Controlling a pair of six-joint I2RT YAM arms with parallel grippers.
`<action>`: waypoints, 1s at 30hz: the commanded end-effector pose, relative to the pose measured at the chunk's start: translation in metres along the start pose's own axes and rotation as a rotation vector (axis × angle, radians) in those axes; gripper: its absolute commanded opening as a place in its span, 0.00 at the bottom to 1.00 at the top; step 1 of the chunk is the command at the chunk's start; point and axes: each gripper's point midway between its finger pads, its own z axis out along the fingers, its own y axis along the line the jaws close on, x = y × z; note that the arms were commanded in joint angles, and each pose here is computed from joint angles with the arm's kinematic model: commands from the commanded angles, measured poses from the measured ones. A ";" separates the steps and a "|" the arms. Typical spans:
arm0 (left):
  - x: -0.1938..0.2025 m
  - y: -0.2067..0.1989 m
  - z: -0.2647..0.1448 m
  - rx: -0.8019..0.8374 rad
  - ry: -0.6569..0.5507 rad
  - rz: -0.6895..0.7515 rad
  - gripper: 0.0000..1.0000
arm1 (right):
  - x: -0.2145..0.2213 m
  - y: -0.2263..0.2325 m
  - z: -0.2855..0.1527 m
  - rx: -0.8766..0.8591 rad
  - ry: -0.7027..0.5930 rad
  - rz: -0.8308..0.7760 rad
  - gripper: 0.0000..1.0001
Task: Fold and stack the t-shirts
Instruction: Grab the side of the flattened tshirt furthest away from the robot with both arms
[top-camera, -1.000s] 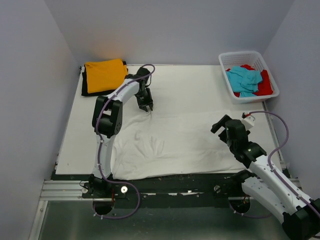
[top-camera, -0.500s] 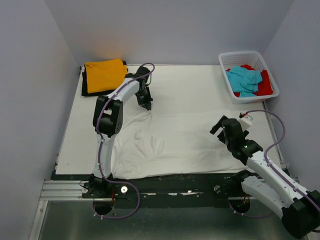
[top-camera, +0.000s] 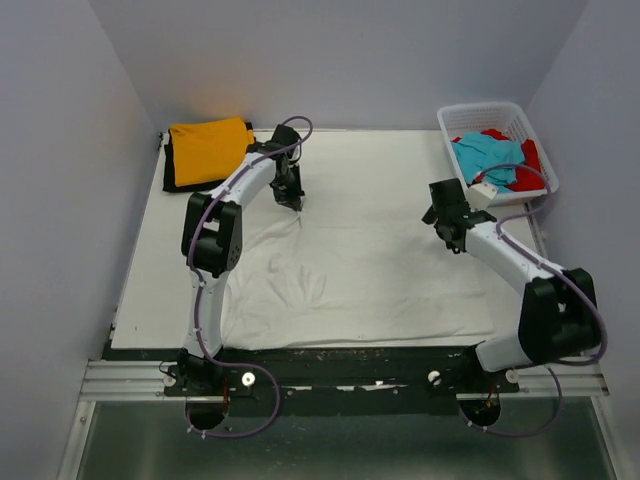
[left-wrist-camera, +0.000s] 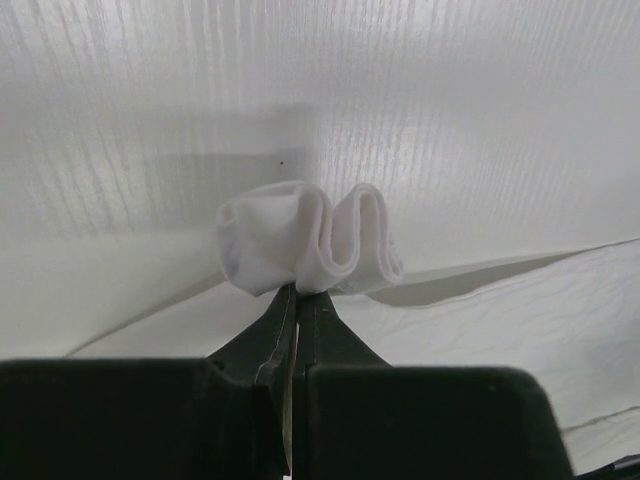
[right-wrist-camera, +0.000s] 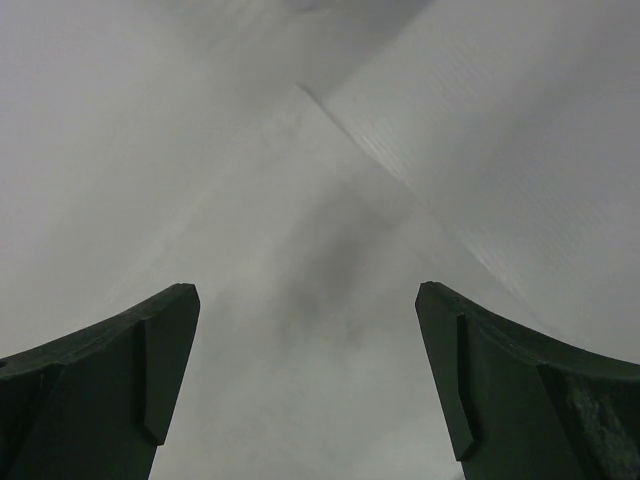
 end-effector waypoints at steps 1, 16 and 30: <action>-0.022 -0.001 -0.013 0.002 -0.061 0.045 0.00 | -0.022 0.006 0.040 0.110 -0.033 -0.021 1.00; -0.029 0.004 -0.011 -0.001 -0.069 0.046 0.00 | 0.001 0.040 0.139 0.329 0.010 -0.144 0.86; -0.027 0.013 -0.013 -0.019 -0.067 0.033 0.00 | 0.020 0.002 0.116 0.387 0.036 -0.143 0.43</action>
